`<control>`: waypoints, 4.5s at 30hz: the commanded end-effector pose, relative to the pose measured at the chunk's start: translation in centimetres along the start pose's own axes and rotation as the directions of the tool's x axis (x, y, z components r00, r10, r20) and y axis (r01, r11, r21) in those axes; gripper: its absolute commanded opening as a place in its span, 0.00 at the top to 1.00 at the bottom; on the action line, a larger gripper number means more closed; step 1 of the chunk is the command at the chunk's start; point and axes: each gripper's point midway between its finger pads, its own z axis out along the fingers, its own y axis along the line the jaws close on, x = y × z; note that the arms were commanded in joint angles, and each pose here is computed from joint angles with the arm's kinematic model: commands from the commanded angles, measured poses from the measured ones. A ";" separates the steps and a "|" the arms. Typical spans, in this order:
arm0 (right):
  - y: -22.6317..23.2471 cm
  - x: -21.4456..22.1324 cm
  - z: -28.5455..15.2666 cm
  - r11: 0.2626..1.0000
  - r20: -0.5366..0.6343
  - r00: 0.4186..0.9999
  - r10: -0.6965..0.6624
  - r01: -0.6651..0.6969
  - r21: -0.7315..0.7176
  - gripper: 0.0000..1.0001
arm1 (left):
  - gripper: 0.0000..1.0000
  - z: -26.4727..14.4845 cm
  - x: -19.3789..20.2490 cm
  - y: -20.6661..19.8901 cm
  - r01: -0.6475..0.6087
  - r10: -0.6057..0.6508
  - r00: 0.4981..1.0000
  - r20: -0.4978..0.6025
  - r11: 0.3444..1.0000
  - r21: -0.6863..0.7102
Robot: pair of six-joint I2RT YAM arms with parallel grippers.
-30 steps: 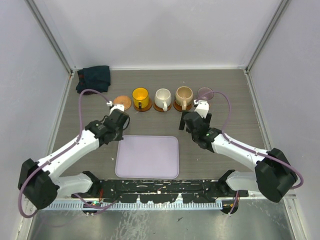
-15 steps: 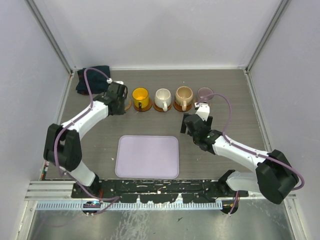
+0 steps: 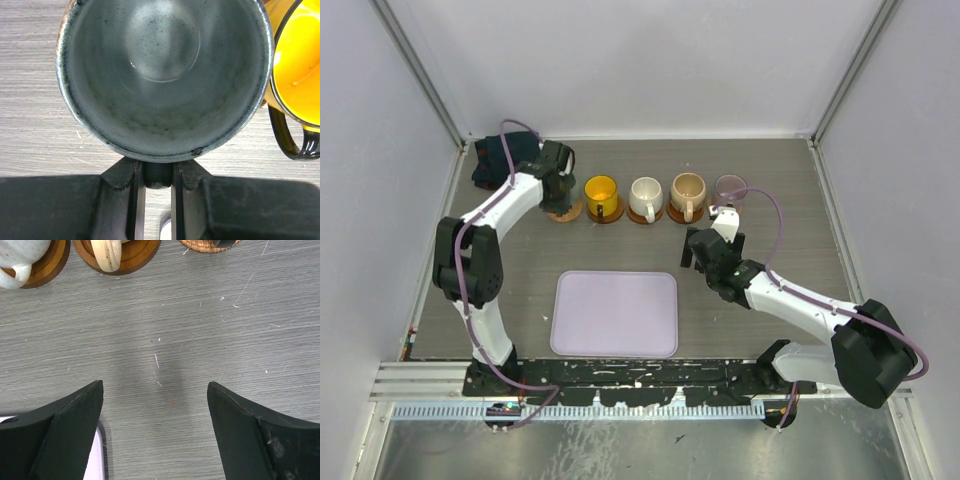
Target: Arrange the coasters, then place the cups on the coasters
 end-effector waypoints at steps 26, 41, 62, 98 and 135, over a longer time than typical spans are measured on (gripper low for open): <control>1.8 -0.8 0.3 0.998 -0.001 0.999 0.042 -0.042 -0.051 0.11 | 1.00 0.3 -2.4 0.7 0.016 -0.016 1.000 -0.015 0.999 0.028; 2.0 -0.1 0.4 0.997 -0.021 0.999 0.039 -0.040 -0.067 0.12 | 1.00 1.3 -2.2 0.9 0.026 -0.026 0.999 -0.020 1.000 0.006; 2.9 1.1 0.8 0.993 -0.064 0.997 0.031 -0.038 -0.108 0.13 | 0.98 2.2 -1.6 1.1 0.050 -0.050 0.998 -0.026 0.999 -0.011; 3.0 1.0 0.9 0.993 -0.062 0.998 0.025 -0.032 -0.112 0.13 | 0.29 -3.9 -3.0 2.5 0.087 -0.085 0.993 0.086 0.996 -0.018; -16.8 -12.2 -13.9 0.795 0.665 0.651 0.365 -0.590 0.140 0.00 | 0.02 -20.2 -0.6 10.2 0.404 -0.326 0.743 0.584 0.915 -0.004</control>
